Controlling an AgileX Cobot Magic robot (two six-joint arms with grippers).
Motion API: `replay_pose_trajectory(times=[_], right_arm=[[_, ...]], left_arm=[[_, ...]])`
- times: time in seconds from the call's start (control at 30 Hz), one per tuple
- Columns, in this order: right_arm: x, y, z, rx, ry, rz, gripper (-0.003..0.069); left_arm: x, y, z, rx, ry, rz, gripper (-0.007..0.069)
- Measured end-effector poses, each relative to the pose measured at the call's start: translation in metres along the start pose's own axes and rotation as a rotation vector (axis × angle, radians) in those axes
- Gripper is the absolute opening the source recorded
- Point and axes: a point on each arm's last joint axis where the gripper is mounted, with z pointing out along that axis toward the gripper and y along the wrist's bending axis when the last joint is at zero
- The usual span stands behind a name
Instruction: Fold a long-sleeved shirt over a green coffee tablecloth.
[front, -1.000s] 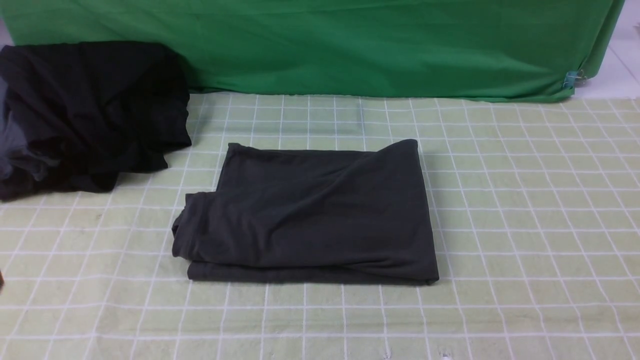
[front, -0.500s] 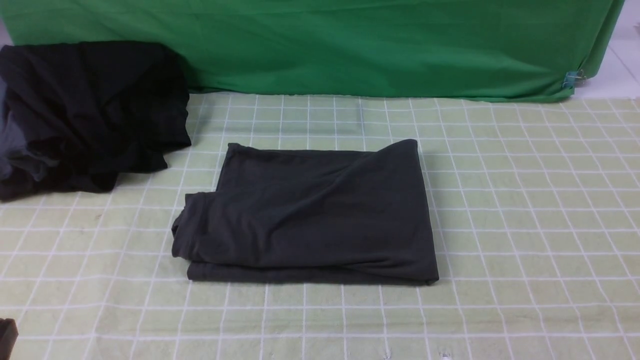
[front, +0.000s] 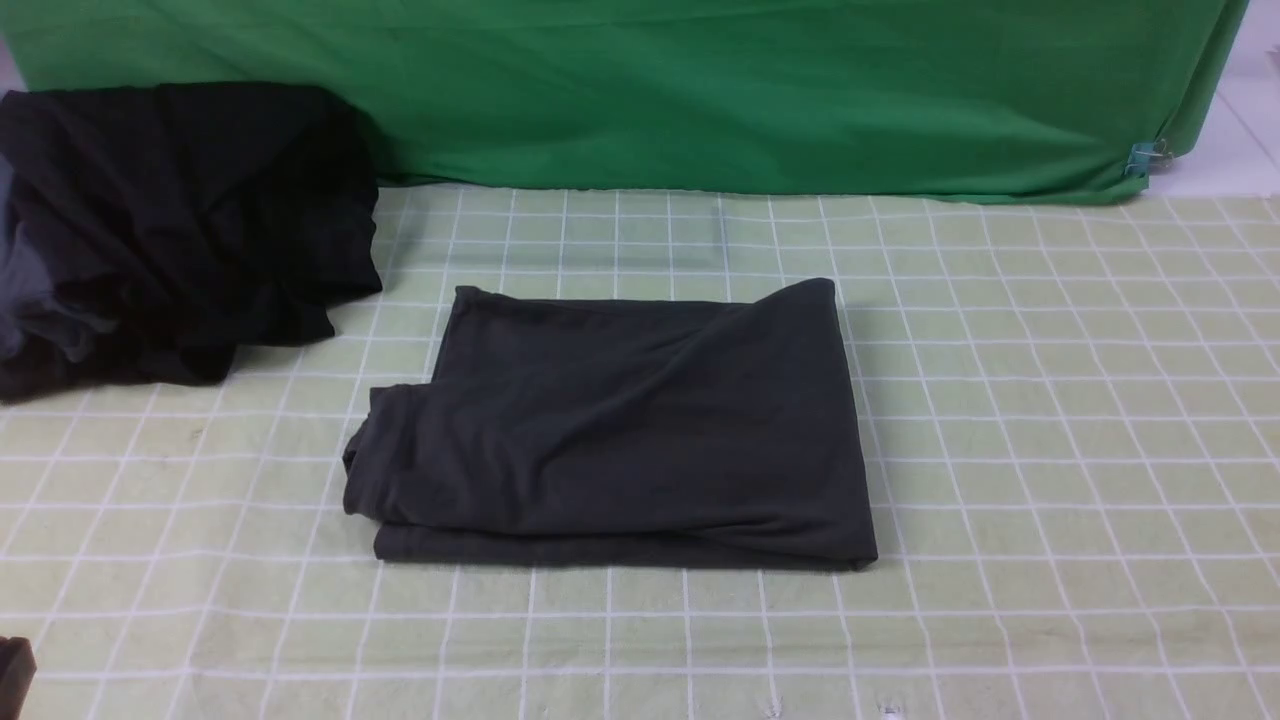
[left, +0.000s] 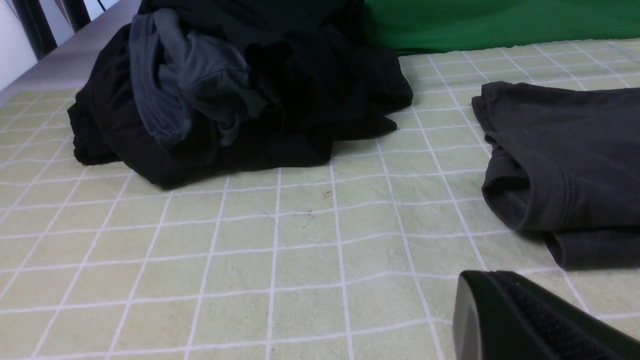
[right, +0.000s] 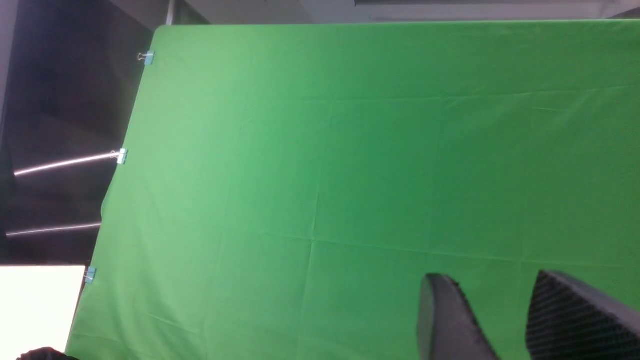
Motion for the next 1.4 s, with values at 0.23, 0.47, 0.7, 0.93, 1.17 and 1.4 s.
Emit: replay_pose_trajectory(times=[0.23,0.47,0.7,0.93,1.17,1.4], right_arm=[[0.000,0.000,0.000,0.000,0.000,0.000,0.0241],[0.001,0.000,0.000,-0.001,0.009,-0.005,0.0241],[0.031,0.000,-0.011,0.007,0.297,-0.087,0.0241],[0.111,-0.009,-0.055,0.241,0.623,-0.175,0.0241],[0.147,-0.005,-0.090,0.295,0.756,-0.125,0.0241],[0.146,-0.009,-0.092,0.394,0.760,-0.102,0.0241]], left_arm=[[0.000,0.000,0.000,0.001,0.000,0.011,0.0001],[0.000,0.000,0.000,0.001,0.000,0.011,0.0001],[0.000,0.000,0.000,0.001,0.000,0.011,0.0002],[0.000,0.000,0.000,0.000,0.000,0.014,0.0002],[0.000,0.000,0.000,0.000,-0.002,0.014,0.0002],[0.000,0.000,0.000,0.000,0.000,0.015,0.0002]])
